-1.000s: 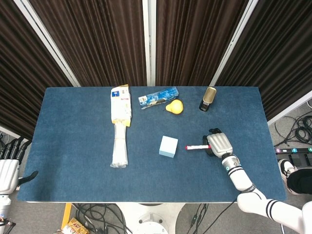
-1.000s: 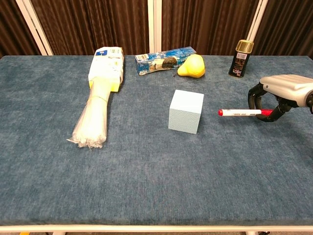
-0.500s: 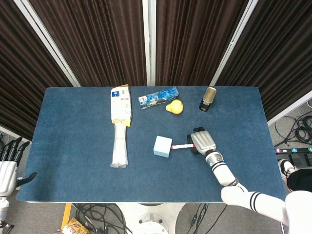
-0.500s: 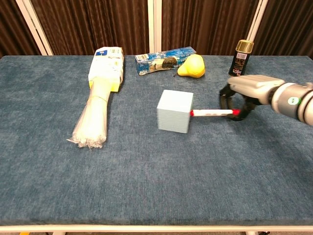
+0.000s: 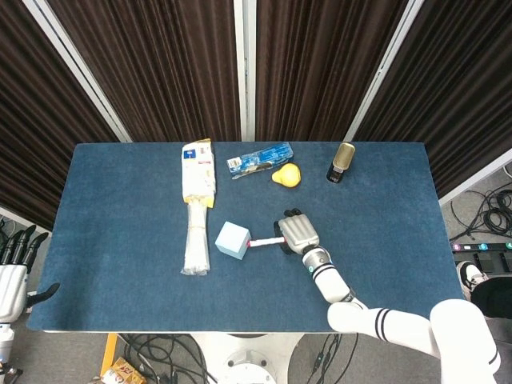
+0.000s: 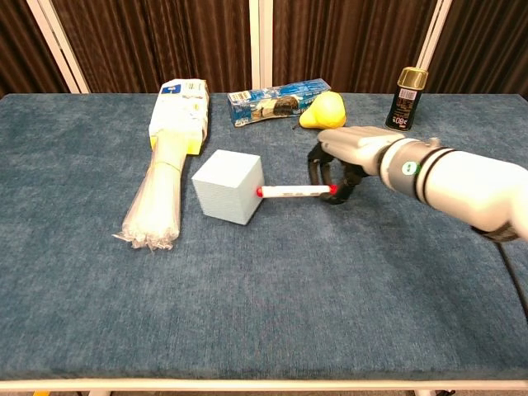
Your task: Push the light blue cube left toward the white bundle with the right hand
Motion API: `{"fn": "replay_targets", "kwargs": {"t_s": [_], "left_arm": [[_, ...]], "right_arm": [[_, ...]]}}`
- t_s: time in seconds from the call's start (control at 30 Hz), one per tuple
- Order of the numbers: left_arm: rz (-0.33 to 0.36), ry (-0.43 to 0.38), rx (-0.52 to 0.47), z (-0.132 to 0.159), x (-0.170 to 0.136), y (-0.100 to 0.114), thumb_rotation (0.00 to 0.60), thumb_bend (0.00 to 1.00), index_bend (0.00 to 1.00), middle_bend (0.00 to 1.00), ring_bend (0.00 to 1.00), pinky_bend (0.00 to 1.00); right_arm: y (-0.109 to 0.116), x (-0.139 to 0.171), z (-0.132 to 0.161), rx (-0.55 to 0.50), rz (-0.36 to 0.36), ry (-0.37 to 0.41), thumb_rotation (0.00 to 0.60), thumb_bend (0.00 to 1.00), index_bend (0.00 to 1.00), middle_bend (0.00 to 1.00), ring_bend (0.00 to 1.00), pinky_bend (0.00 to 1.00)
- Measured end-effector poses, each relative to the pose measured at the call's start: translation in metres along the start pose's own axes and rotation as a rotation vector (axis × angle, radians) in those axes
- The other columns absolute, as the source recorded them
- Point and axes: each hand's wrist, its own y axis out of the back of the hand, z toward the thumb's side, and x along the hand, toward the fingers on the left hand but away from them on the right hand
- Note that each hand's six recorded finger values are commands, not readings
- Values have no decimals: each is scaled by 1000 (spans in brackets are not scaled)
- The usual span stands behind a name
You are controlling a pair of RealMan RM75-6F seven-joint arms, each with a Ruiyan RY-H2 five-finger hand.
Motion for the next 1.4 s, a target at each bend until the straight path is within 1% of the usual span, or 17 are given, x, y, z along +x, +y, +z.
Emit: {"fn": "replay_targets", "kwargs": {"t_s": [0.17,0.3,0.4,0.47,0.57,0.63,0.7,0.8,0.87,0.9,1.0,1.1,1.17,1.27,1.33,1.4], "left_arm": [[1,-1,1,0,0,0,600,49,172,142,73,134],[2,3,-1,-1,-1,1,600,49,172,142,72,134],[0,3,-2,-2,-1,0,600,48,172,142,72,134],[2,-3,-2,0,0,0,600,48,172,142,72,134],[6,-12,-3,2,1,1,600,49,172,142,72,134],[7,-16,-4,4,2,1,600,49,172,142,73,134],[8,-19,-5,5,2,1,600,48,172,142,73,134],[9,-23,-5,7,2,1,600,49,172,142,73,135],[9,-23,-4,8,2,2,600,49,172,142,73,134],[10,-22,-5,8,2,2,600,49,172,142,72,134],[10,-22,-6,8,1,2,600,49,172,142,73,135],[10,-23,-7,8,1,2,600,49,172,142,73,134],[10,-22,-9,8,2,2,600,48,172,142,72,135],[11,-20,-13,8,3,2,600,49,172,142,73,134],[12,-18,-15,7,3,1,600,49,172,142,73,134],[11,-16,-16,7,4,0,600,49,172,142,72,134]], "right_arm": [[0,-9,17,12,-2,7,600,363,631,531,163,127],[3,-8,16,32,-10,1,600,363,631,531,163,127],[8,-4,1,47,-20,-18,600,363,635,529,163,127],[14,2,-14,64,-29,-38,600,362,633,527,163,126],[23,14,-41,96,-42,-75,600,362,585,508,152,119],[29,23,-61,123,-46,-106,600,361,510,477,130,110],[31,32,-78,146,-38,-131,600,343,404,428,100,95],[25,47,-101,176,4,-169,600,200,149,269,23,63],[18,55,-111,191,36,-185,600,127,56,197,2,50],[15,59,-114,196,43,-188,600,104,34,178,0,48],[14,67,-120,202,37,-193,600,80,11,162,0,46],[21,80,-131,197,1,-204,600,81,10,168,0,46],[30,93,-141,193,-39,-219,600,97,11,180,0,47],[42,116,-158,177,-102,-241,600,163,51,209,1,49],[48,133,-169,148,-143,-251,600,177,87,216,1,50],[51,148,-178,116,-178,-257,600,178,96,216,1,50]]}}
